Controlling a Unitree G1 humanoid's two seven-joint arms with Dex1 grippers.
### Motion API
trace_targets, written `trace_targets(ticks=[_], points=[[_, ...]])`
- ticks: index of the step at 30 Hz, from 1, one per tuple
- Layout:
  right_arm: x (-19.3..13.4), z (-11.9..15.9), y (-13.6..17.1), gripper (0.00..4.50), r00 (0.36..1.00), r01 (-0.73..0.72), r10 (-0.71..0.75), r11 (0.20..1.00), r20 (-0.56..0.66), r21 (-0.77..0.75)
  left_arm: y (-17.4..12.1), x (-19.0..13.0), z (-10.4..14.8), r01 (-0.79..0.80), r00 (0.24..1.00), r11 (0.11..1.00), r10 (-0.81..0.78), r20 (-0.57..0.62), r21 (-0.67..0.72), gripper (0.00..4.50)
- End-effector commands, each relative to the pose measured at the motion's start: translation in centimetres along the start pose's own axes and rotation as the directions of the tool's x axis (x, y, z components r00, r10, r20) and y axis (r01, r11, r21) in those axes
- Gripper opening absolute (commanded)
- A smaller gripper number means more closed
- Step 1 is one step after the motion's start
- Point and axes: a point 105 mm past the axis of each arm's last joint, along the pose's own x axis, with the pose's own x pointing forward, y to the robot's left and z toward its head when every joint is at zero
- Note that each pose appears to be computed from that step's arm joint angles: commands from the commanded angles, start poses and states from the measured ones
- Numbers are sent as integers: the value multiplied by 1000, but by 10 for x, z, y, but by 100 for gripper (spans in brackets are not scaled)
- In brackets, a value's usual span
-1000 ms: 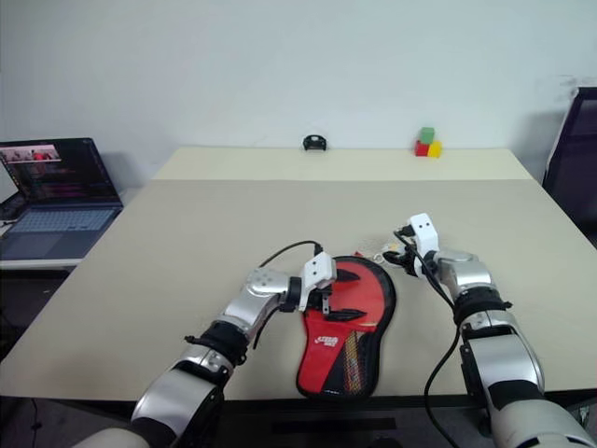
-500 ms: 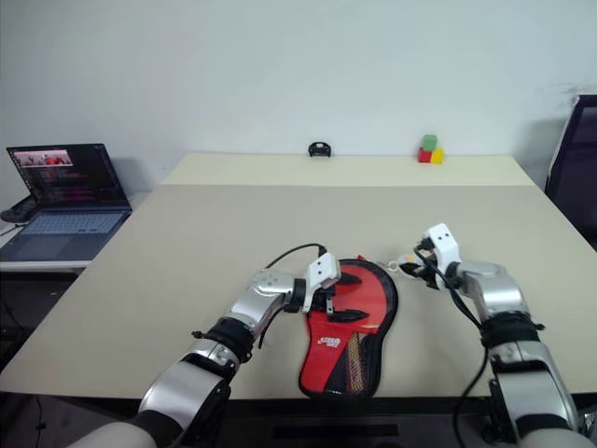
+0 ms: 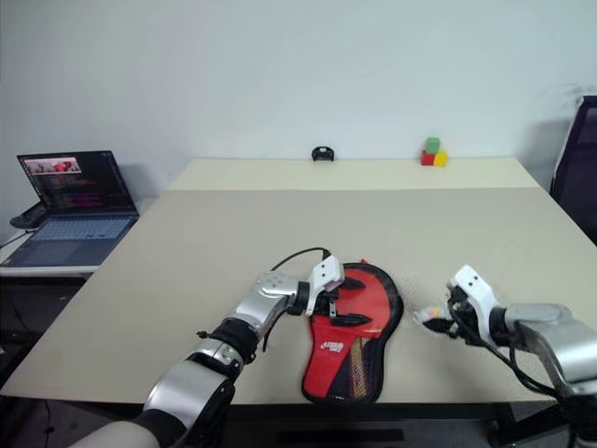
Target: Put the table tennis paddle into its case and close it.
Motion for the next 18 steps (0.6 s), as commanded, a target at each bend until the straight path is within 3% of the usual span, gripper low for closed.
trace_targets(ticks=[1, 11, 18], points=[[-10, 3, 36, 68, 993, -117, 117, 992, -21, -43, -34, -1, -74, 56, 974, 979, -96, -204, -196, 450], [-20, -34, 109, 67, 923, -352, 344, 936, -172, -16, -38, 5, -74, 74, 972, 978, -114, -203, -197, 450], [-19, -59, 152, 67, 861, -466, 466, 883, -203, 53, -42, 9, -73, 89, 971, 977, -128, -202, -192, 450]])
